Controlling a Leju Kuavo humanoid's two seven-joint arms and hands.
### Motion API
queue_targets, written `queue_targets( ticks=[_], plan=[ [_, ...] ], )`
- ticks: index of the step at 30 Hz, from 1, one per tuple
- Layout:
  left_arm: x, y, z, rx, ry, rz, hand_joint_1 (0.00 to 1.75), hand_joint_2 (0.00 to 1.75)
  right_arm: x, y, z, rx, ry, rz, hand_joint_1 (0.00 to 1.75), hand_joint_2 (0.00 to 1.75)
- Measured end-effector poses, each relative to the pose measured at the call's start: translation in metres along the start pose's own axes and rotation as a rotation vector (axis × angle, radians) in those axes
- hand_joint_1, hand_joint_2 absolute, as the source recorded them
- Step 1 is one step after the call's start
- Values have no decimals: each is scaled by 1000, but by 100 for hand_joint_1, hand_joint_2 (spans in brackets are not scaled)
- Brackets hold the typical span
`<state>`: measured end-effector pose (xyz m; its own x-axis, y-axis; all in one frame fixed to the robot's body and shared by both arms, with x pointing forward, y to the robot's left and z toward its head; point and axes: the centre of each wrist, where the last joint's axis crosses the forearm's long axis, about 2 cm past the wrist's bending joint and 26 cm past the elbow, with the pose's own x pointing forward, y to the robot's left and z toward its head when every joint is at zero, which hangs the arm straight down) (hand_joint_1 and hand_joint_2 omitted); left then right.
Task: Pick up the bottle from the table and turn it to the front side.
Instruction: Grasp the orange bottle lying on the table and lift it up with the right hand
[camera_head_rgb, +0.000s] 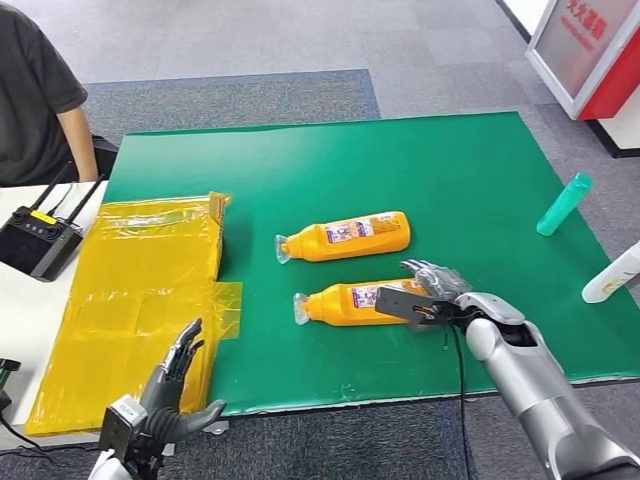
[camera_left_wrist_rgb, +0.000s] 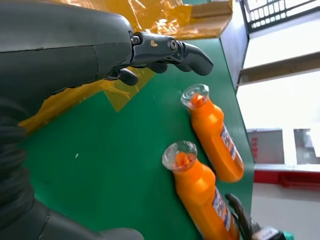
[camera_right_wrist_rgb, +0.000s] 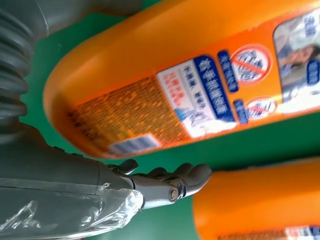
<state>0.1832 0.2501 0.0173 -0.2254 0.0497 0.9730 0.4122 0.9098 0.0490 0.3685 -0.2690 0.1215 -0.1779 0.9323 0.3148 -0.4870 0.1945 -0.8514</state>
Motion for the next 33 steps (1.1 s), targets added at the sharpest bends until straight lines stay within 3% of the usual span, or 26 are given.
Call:
queue_targets(
  ticks=[7, 11, 28, 33],
  plan=[
    [-1, -3, -3, -58, -1, 2, 0, 175, -1, -4, -15, 95, 34, 59, 0, 175],
    [-1, -2, -4, -77, 1, -3, 0, 175, -3, -7, -20, 113, 40, 77, 175, 175],
    [-4, 0, 1, -102, 16, -3, 0, 175, -10, -9, -21, 135, 5, 64, 175, 175],
    [-4, -3, 4, -98, 16, 23, 0, 175, -22, 0, -7, 101, -7, 39, 175, 175]
  ],
)
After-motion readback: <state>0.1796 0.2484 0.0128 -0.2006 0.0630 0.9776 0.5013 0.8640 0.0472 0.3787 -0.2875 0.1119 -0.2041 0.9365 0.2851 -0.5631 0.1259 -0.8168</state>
